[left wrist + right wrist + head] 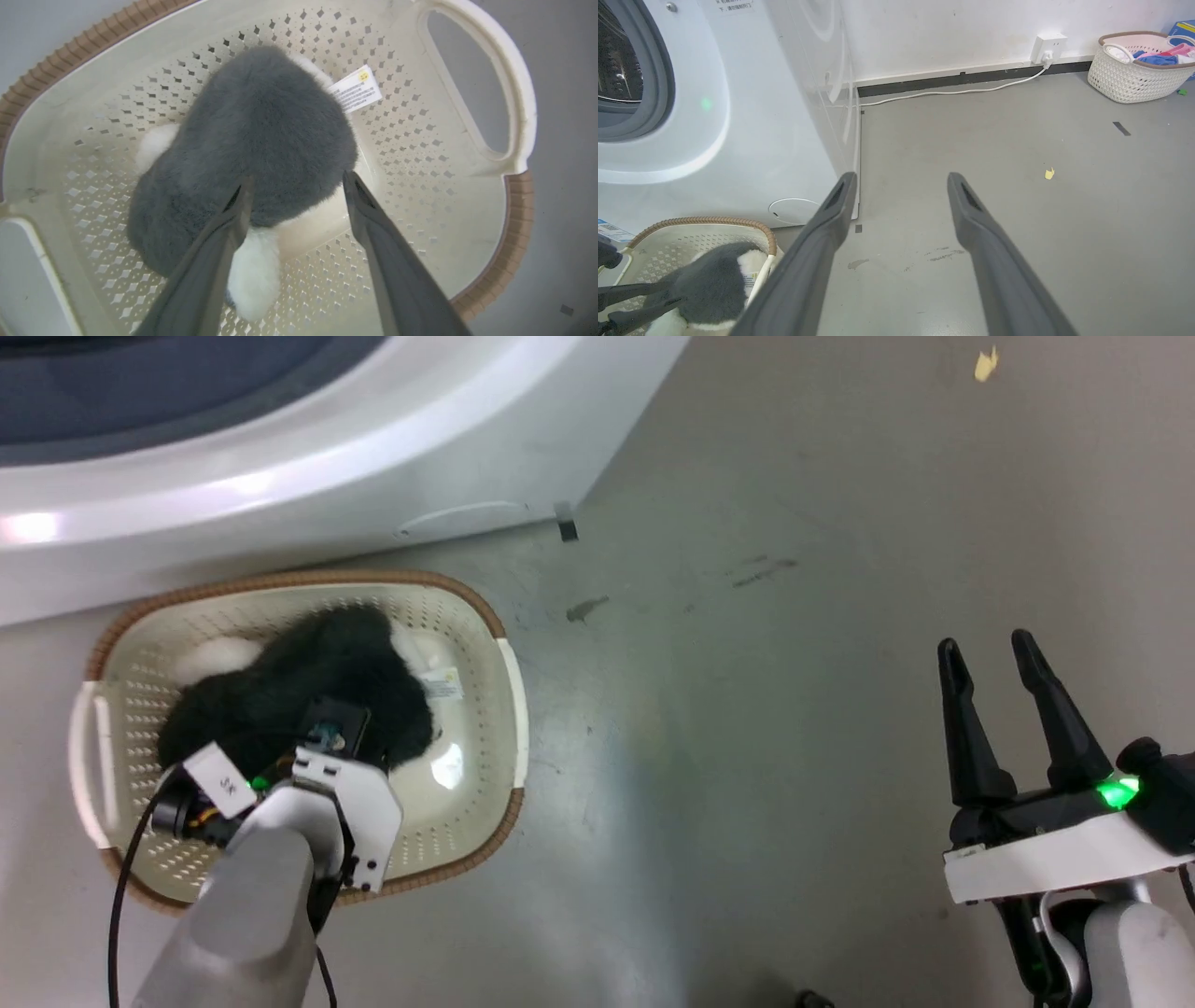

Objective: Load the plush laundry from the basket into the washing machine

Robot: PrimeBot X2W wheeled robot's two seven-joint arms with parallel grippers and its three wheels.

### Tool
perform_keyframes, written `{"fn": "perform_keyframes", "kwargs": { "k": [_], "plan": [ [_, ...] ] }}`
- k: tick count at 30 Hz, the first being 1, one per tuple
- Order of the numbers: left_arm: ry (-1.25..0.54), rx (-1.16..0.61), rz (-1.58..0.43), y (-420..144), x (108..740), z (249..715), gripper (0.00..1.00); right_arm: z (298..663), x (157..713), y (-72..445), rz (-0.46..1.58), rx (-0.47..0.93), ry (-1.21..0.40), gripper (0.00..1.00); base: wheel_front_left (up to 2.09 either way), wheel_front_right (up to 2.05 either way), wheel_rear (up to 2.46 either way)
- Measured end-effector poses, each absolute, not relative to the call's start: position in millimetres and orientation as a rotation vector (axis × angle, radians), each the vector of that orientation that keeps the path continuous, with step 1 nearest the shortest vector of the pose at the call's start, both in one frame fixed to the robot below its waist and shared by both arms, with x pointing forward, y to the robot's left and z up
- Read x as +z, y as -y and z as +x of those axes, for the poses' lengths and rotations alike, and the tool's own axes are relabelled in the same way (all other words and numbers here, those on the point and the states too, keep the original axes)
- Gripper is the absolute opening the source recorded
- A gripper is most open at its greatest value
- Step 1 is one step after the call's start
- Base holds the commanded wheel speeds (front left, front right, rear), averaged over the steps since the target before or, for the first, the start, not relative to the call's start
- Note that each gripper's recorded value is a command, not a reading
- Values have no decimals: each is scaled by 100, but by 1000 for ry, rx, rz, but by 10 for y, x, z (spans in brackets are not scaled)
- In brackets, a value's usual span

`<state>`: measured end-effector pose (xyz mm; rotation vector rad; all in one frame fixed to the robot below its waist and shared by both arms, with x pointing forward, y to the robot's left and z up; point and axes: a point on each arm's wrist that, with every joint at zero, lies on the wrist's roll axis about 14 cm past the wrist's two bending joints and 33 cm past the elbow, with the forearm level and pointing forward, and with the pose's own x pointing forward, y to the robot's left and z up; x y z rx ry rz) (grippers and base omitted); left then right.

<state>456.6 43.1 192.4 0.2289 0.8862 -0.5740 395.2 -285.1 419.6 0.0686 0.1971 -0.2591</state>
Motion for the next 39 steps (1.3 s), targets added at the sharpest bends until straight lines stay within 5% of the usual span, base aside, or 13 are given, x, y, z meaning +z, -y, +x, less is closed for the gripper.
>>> {"fn": "perform_keyframes", "kwargs": {
  "k": [28, 29, 30, 39],
  "plan": [
    [-1181, -645, 362, -346, 717, 4607, 100, 3843, 3722, 3218, 27, -388, -299, 100, 0, 0, 0],
    [-1194, -646, 362, -344, 682, 4587, 87, 3840, 3713, 3229, 27, -392, -301, 100, 0, 0, 0],
    [-1201, -656, 366, -333, 653, 4571, 0, 3839, 3711, 3240, 24, -394, -302, 100, 0, 0, 0],
    [-1149, -640, 339, -309, 762, 4656, 0, 3865, 3905, 3306, 15, -405, -248, 100, 0, 0, 0]
  ]
}}
